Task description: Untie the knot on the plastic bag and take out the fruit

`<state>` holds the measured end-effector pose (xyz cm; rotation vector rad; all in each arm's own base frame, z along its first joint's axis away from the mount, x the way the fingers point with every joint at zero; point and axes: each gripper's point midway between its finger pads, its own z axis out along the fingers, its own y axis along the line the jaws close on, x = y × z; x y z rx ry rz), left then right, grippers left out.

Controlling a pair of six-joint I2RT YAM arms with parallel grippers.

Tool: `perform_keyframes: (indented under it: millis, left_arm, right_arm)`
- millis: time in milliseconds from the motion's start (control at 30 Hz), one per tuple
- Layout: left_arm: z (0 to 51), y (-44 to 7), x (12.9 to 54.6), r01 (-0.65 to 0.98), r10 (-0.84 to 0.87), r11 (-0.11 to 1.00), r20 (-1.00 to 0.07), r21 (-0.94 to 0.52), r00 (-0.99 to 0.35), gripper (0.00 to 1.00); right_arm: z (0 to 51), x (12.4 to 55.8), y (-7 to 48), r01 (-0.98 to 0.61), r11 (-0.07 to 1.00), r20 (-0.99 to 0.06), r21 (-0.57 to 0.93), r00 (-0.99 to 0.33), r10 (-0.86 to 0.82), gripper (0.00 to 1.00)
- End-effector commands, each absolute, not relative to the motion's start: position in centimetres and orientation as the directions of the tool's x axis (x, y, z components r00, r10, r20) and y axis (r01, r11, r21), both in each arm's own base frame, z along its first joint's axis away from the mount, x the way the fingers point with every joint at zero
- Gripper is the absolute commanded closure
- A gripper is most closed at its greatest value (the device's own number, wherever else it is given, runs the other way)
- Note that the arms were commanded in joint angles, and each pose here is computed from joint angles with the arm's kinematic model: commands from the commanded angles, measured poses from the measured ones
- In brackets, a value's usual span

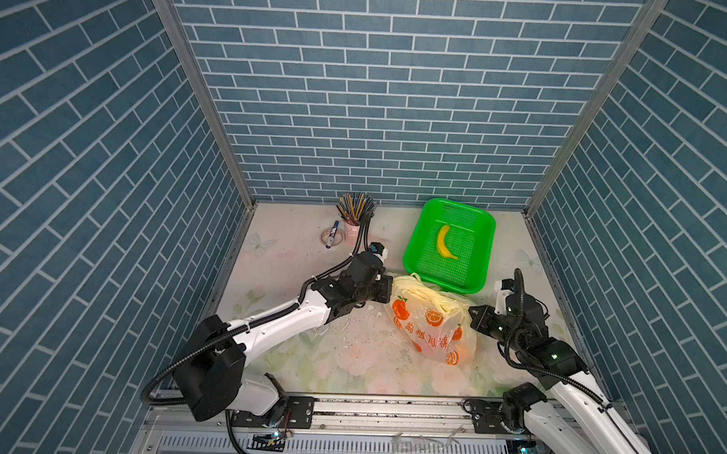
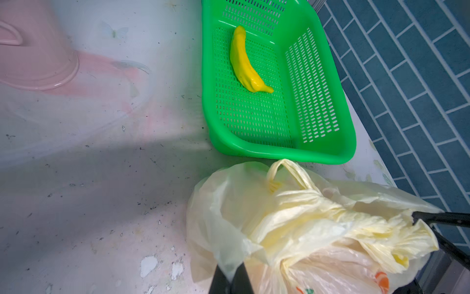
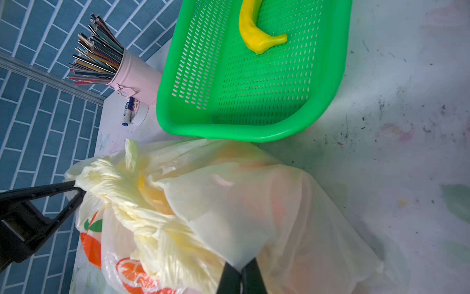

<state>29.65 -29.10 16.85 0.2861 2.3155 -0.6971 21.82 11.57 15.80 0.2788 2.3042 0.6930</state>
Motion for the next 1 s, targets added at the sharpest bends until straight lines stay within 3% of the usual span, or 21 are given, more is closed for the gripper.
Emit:
perform_keyframes:
  millis: [0,133,200,367,567,867,967]
  left_arm:
    - [17.7,-27.5,30.0,0.353,-0.018,0.854,-0.699,-0.382,-0.715,0.80]
    - [19.4,-27.8,29.8,0.395,-0.036,0.825,-0.734,-0.405,-0.678,0.63]
    - [20.2,-28.0,29.6,0.419,-0.040,0.810,-0.752,-0.410,-0.658,0.58]
    - [22.6,-29.8,29.1,0.532,0.022,0.761,-0.804,-0.372,-0.594,0.53]
    - [23.9,-32.2,28.7,0.658,0.169,0.704,-0.837,-0.267,-0.520,0.40]
    - [21.7,-36.3,28.3,0.791,0.423,0.596,-0.786,-0.133,-0.451,0.20]
    - [20.5,-37.1,28.7,0.794,0.451,0.594,-0.762,-0.132,-0.464,0.17]
  right_arm:
    - [17.6,22.1,10.6,0.032,0.829,-0.591,0.558,-0.687,0.423,0.91]
    - [20.0,22.1,10.9,-0.019,0.820,-0.621,0.572,-0.663,0.418,0.68]
    - [21.2,22.1,11.0,-0.031,0.819,-0.631,0.573,-0.654,0.417,0.62]
    - [23.5,22.1,12.9,-0.143,0.812,-0.648,0.565,-0.687,0.329,0.56]
    - [23.3,21.8,15.2,-0.238,0.809,-0.633,0.538,-0.747,0.202,0.52]
    - [20.3,21.2,16.8,-0.289,0.819,-0.576,0.496,-0.815,0.061,0.38]
    - [18.9,20.8,17.5,-0.303,0.810,-0.538,0.502,-0.843,0.018,0.38]
